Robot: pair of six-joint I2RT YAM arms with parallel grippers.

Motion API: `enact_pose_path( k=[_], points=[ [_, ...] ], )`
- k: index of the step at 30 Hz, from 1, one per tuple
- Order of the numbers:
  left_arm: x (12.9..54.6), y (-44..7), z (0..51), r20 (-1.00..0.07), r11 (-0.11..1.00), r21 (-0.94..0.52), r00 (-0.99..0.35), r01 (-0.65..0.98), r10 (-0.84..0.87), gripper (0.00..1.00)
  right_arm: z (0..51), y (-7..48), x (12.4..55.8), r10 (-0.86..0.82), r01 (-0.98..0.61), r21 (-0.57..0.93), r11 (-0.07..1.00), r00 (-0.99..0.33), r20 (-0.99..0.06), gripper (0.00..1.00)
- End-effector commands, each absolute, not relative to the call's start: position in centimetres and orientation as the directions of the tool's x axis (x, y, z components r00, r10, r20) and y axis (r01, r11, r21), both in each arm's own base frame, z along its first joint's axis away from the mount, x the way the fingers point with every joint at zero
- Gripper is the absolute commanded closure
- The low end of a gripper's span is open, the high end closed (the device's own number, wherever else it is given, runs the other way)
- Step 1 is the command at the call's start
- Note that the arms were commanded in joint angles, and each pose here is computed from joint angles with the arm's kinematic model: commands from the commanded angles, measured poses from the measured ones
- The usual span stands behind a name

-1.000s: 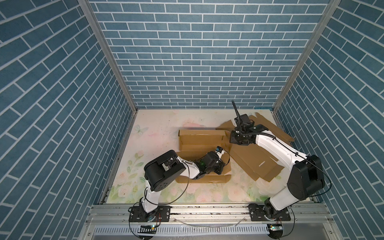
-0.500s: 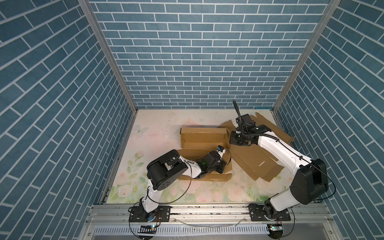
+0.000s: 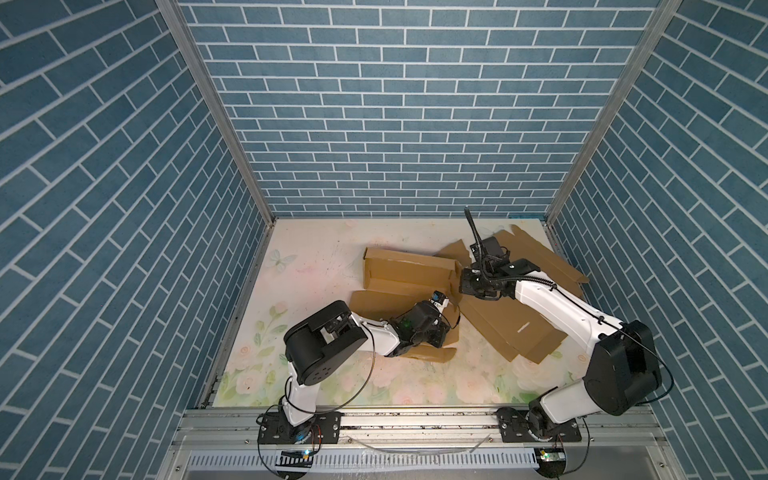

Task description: Fold the paper box

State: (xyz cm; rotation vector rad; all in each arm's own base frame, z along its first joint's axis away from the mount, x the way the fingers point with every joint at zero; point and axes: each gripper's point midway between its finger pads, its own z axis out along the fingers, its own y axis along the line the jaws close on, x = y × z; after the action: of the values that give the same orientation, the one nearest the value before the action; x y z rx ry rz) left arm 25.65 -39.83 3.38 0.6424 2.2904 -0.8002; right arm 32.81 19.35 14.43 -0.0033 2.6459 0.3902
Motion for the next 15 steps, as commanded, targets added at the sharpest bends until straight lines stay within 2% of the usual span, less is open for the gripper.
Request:
enact_pose_path(
  k=[1,9,15],
  points=[
    [25.0,-38.2,4.8,-0.677,0.711,-0.328,-0.68,0.622,0.283,0.67,13.1,18.3,31.9,0.031,-0.065,0.202,0.977,-0.898,-0.44,1.0],
    [25.4,-32.8,13.8,-0.721,0.724,-0.218,-0.608,0.654,0.333,0.48,13.1,18.0,31.9,0.022,-0.067,0.181,0.981,-0.892,-0.452,1.0],
    [29.0,-25.1,20.5,-0.732,0.807,-0.253,-0.651,0.533,0.2,0.39,13.1,18.2,32.0,0.019,-0.073,0.184,0.98,-0.889,-0.458,1.0]
  ],
)
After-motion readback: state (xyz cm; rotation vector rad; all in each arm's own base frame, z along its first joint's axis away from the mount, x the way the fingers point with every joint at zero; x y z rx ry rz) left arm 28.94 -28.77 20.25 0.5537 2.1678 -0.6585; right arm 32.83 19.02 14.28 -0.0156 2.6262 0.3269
